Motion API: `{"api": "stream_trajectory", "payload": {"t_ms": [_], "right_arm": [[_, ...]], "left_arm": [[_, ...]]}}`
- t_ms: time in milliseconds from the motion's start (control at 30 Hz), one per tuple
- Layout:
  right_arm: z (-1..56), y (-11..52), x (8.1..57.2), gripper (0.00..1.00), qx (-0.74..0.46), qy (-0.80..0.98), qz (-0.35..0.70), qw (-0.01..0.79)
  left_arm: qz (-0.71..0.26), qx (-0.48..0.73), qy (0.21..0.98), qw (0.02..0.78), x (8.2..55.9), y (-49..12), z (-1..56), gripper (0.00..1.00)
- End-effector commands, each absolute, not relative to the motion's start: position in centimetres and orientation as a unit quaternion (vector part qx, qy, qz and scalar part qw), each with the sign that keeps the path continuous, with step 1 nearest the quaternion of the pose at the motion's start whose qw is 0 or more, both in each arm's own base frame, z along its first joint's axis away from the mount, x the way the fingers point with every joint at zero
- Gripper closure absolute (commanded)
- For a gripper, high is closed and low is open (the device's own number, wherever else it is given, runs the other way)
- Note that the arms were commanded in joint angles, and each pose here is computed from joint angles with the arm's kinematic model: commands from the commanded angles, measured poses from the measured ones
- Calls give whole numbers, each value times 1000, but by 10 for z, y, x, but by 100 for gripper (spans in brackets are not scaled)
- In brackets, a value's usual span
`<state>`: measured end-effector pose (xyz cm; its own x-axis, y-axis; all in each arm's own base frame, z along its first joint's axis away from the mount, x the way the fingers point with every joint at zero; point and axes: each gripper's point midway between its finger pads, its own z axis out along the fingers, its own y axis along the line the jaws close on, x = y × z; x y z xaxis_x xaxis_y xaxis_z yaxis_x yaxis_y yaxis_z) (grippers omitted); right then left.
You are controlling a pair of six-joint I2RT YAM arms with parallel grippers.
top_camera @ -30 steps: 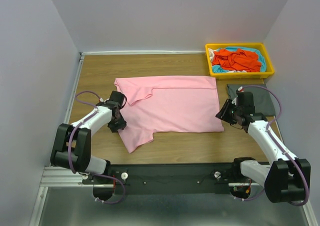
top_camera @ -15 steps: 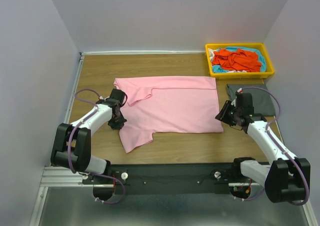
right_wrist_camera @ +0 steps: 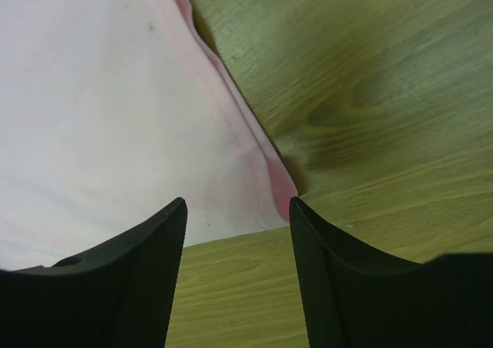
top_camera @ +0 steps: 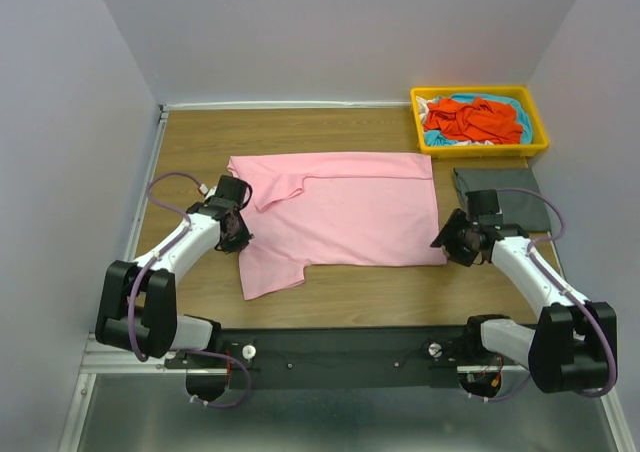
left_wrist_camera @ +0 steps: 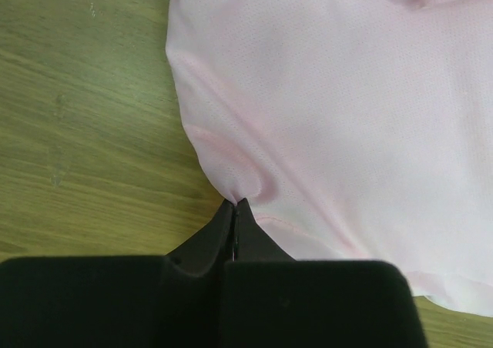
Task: Fold and stack the t-shirts
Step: Fold the tshirt
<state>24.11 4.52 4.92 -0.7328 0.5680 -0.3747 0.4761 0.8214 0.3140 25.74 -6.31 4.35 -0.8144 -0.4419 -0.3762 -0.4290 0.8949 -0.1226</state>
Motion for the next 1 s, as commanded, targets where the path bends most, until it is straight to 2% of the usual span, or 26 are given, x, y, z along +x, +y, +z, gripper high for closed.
{"api": "stream_trajectory", "payload": {"t_ms": [0, 233, 367, 433, 533, 667, 833, 967], "right_arm": [[34, 34, 230, 32, 323, 920, 60, 215], [27, 30, 225, 34, 342, 913, 52, 217], [41, 31, 228, 52, 338, 908, 63, 241], [54, 31, 234, 52, 330, 907, 70, 254], [67, 35, 235, 60, 309, 914, 77, 252], [65, 58, 233, 68, 295, 923, 129, 210], [50, 69, 233, 71, 305, 920, 157, 190], [25, 52, 230, 74, 307, 928, 103, 184]], "left_arm": [[-35, -207, 952, 224, 260, -67, 47, 100], [-40, -195, 953, 228, 256, -67, 44, 100], [-51, -189, 954, 229, 257, -71, 46, 100], [-54, -189, 953, 231, 258, -72, 48, 100], [-57, -187, 952, 234, 258, -73, 49, 100], [-56, -187, 953, 232, 258, -72, 48, 100], [-56, -187, 953, 232, 256, -72, 49, 100], [-60, -186, 953, 231, 253, -73, 53, 100]]}}
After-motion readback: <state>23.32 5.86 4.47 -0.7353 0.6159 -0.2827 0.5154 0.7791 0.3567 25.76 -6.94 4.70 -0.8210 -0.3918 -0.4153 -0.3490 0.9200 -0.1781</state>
